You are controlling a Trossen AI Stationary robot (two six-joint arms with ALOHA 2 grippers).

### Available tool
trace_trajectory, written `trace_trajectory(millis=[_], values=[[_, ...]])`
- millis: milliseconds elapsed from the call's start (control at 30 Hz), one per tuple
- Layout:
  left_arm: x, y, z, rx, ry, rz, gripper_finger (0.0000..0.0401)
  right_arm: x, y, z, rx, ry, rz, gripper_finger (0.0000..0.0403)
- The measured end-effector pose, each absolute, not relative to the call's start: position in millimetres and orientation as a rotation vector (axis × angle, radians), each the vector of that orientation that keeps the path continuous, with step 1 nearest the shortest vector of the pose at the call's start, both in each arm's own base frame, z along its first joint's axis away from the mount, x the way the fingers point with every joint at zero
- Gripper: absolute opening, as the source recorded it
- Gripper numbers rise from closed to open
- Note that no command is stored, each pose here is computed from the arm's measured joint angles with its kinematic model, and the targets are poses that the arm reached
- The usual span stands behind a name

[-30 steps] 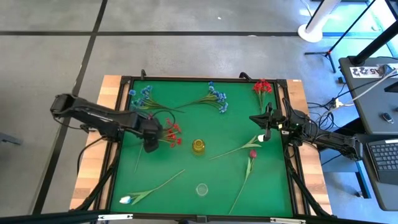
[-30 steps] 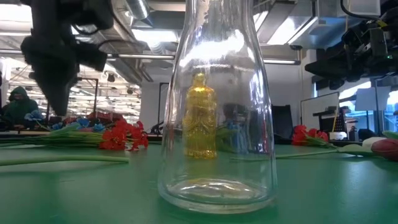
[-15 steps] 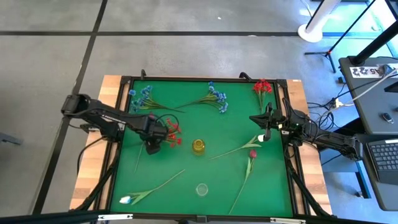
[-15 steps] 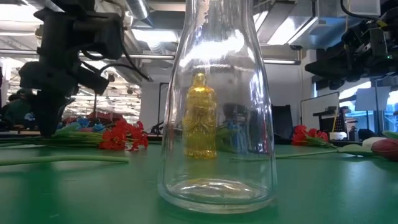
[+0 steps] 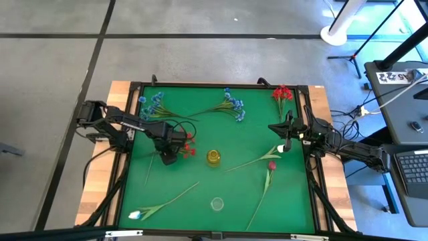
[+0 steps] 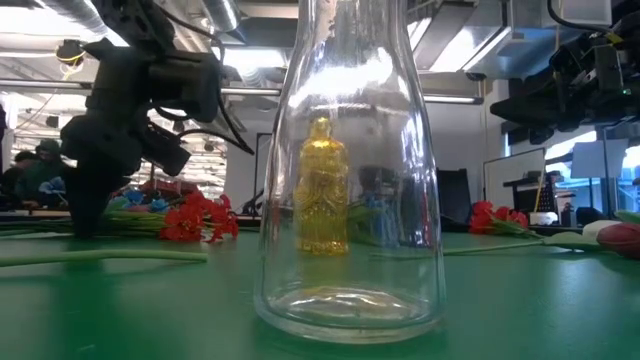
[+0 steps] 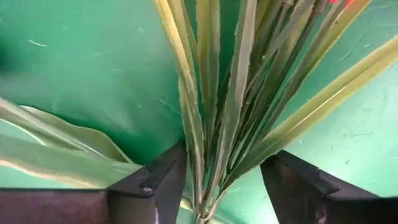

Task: Sort flowers into vase by color
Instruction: Put the left red flowers into the yellow vase

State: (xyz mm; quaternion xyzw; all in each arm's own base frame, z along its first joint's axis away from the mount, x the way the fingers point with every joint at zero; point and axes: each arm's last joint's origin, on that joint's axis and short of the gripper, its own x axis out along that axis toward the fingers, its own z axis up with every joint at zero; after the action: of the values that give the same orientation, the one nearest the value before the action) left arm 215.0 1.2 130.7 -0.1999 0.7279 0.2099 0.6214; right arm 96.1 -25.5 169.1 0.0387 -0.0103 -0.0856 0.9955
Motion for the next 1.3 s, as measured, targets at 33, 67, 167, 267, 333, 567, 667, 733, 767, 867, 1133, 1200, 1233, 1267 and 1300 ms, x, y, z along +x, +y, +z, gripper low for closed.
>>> trace_trajectory(millis=[33, 67, 167, 267, 333, 567, 667, 733, 767, 867, 1133, 1200, 1233, 1267, 1300], values=[[214.5, 1.1, 131.6, -0.462, 1.667, 0.481, 0.0179, 96.1, -25.5, 169.1, 0.077, -0.021, -0.171, 0.001], [214.3, 1.1, 132.0, -0.465, 1.662, 0.481, 0.0168, 96.1, -25.5, 169.2, 0.077, -0.021, -0.171, 0.001], [215.7, 0.9, 135.9, -0.483, 1.639, 0.481, 0.0125, 96.1, -25.5, 169.0, 0.077, -0.021, -0.171, 0.001], [216.9, 0.9, 139.2, -0.491, 1.623, 0.49, 0.0072, 96.1, -25.5, 169.1, 0.077, -0.021, -0.171, 0.001], [219.6, 1.2, 141.8, -0.498, 1.61, 0.501, 0.0034, 96.1, -25.5, 169.2, 0.077, -0.021, -0.171, 0.001], [233.6, 2.3, 165.3, -0.474, 1.559, 0.516, 0.0014, 96.1, -25.5, 169.1, 0.077, -0.021, -0.171, 0.001], [238.5, 3.5, 185.8, -0.452, 1.516, 0.534, 0.0009, 96.1, -25.5, 169.0, 0.077, -0.02, -0.171, 0.001], [242.0, 4.3, 204.8, -0.446, 1.444, 0.532, 0.0008, 96.1, -25.5, 169.1, 0.078, -0.021, -0.171, 0.001], [242.5, 4.8, 215.3, -0.443, 1.396, 0.532, 0.0008, 96.1, -25.5, 169.0, 0.077, -0.02, -0.171, 0.001], [241.2, 5.9, 246.0, -0.441, 1.246, 0.527, 0.0007, 96.1, -25.5, 169.1, 0.078, -0.021, -0.171, 0.001], [238.2, 7.2, 307.1, -0.454, 0.653, 0.4, 0.0008, 96.1, -25.5, 169.2, 0.077, -0.021, -0.171, 0.001], [244.4, 7.3, 315.8, -0.43, 0.504, 0.346, 0.0008, 96.1, -25.5, 169.1, 0.078, -0.021, -0.171, 0.001], [247.6, 6.7, 319.0, -0.414, 0.441, 0.317, 0.0008, 96.1, -25.5, 169.0, 0.077, -0.02, -0.171, 0.001], [250.1, 5.5, 320.7, -0.393, 0.395, 0.287, 0.0008, 96.1, -25.5, 169.1, 0.077, -0.021, -0.171, 0.001], [252.4, 4.3, 322.8, -0.37, 0.352, 0.261, 0.0008, 96.1, -25.5, 169.1, 0.077, -0.021, -0.171, 0.001]])
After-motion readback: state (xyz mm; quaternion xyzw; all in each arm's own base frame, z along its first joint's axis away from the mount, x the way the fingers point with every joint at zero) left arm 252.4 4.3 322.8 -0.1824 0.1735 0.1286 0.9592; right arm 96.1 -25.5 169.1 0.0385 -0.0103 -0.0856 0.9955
